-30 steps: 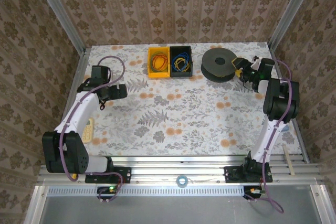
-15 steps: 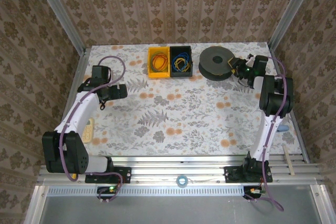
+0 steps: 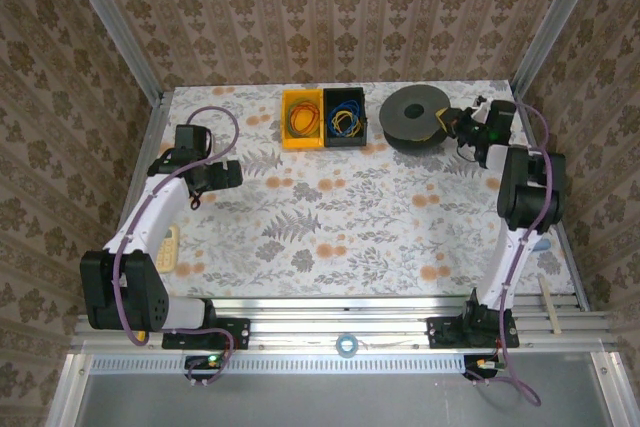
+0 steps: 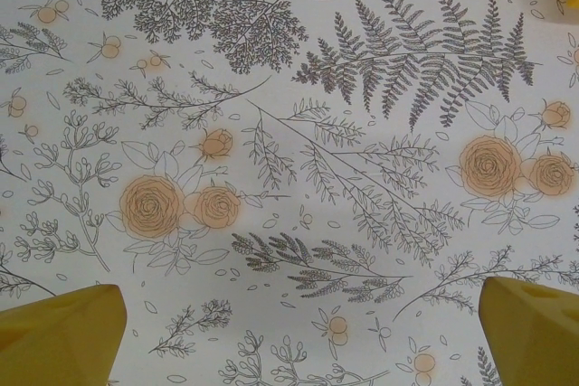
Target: Wrap the cables
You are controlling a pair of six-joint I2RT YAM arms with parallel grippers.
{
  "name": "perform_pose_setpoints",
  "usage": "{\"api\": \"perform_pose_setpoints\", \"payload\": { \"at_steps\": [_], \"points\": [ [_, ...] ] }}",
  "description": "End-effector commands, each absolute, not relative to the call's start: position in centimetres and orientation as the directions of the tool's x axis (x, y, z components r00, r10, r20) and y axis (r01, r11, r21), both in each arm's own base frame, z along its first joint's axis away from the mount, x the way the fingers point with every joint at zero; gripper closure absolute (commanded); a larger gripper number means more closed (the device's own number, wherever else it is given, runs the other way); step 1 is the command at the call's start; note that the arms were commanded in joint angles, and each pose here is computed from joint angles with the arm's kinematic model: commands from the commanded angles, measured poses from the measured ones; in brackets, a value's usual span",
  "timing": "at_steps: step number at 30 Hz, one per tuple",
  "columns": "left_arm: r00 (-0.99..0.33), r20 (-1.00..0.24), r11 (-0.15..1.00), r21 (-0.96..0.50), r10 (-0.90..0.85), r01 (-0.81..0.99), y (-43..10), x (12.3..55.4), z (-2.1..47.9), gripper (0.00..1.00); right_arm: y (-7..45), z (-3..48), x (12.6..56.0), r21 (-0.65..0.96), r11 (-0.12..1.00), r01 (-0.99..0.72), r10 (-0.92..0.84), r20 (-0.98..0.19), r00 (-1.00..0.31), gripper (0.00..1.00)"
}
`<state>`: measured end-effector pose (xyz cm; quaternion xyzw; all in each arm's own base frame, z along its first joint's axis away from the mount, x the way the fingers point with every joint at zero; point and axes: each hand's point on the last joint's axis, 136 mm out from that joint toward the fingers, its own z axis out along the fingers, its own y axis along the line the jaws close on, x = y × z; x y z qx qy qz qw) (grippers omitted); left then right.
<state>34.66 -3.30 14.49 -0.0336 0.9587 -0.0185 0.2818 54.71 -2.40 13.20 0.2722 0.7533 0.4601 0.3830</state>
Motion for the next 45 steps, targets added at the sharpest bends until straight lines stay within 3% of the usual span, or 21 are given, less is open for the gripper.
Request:
{"api": "perform_pose_setpoints", "payload": {
  "at_steps": [1,12,19,25,31,45],
  "points": [
    [-0.814,-0.578,0.998,-0.038,-0.057,-0.043,-3.3,34.8,15.8,0.0,-2.7,16.1,51.8,0.848,0.529,0.027,0.713,-0.427,-0.557,1.0],
    [-0.81,-0.584,0.998,-0.047,-0.054,-0.032,-3.6,35.5,15.2,0.0,5.8,23.5,37.5,0.796,0.588,-0.144,0.519,-0.507,-0.688,1.0],
    [-0.807,-0.588,0.998,-0.06,-0.053,-0.022,-4.0,35.8,15.1,0.0,16.1,22.9,31.0,0.867,0.445,-0.223,0.371,-0.405,-0.836,1.0],
    [-0.812,-0.581,0.998,-0.068,-0.053,-0.016,-4.3,35.4,14.9,0.0,23.7,21.2,30.9,0.903,0.304,-0.305,0.313,-0.397,-0.863,1.0],
    [-0.811,-0.583,0.998,-0.065,-0.054,-0.02,-4.2,34.8,15.3,0.0,27.1,19.3,33.0,0.922,0.219,-0.319,0.292,-0.374,-0.88,1.0],
    [-0.852,-0.523,0.999,-0.047,-0.032,-0.008,-4.3,34.3,14.7,0.0,27.5,7.9,33.3,0.948,0.302,-0.105,0.242,-0.182,-0.953,1.0]
  ]
}}
